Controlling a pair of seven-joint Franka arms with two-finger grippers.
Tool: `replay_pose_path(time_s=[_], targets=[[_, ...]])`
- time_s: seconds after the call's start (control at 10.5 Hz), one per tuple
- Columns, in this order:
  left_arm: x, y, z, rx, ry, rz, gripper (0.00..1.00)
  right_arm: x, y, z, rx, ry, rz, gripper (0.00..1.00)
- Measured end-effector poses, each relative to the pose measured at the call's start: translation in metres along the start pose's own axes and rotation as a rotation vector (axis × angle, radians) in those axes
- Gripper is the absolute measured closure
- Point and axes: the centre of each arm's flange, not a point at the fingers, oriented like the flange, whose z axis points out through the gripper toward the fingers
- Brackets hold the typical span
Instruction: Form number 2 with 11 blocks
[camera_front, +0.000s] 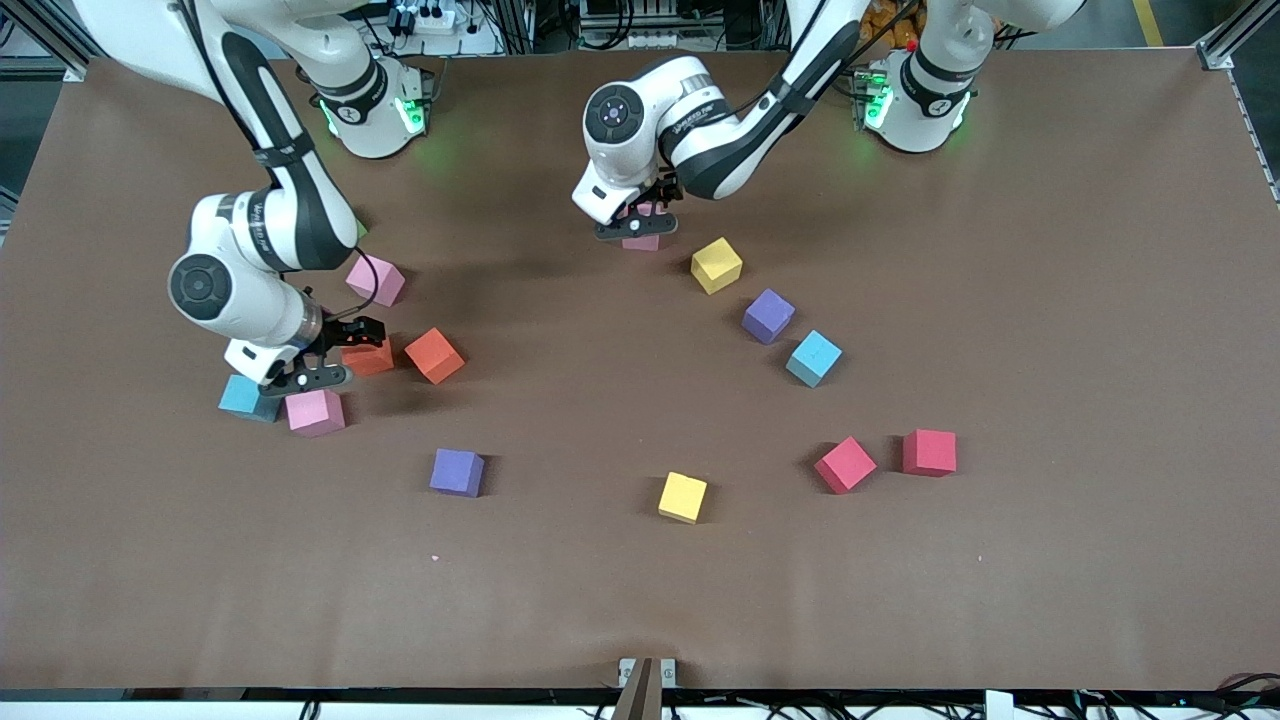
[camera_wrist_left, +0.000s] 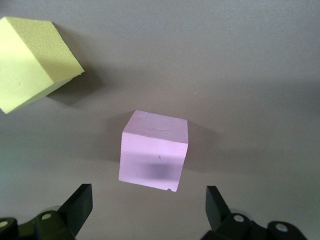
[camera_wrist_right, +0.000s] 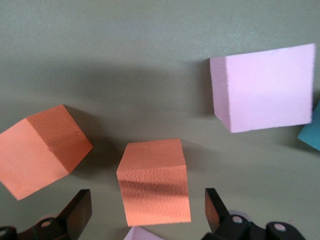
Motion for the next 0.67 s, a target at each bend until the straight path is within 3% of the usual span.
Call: replay_pose_path(time_s=[0.67], targets=[[0.024,-0.010,-0.013,-0.028,0.016,-0.043,0.00,-0.007,0.005,0.025,-0.006,0.003,-0.083,0.00]])
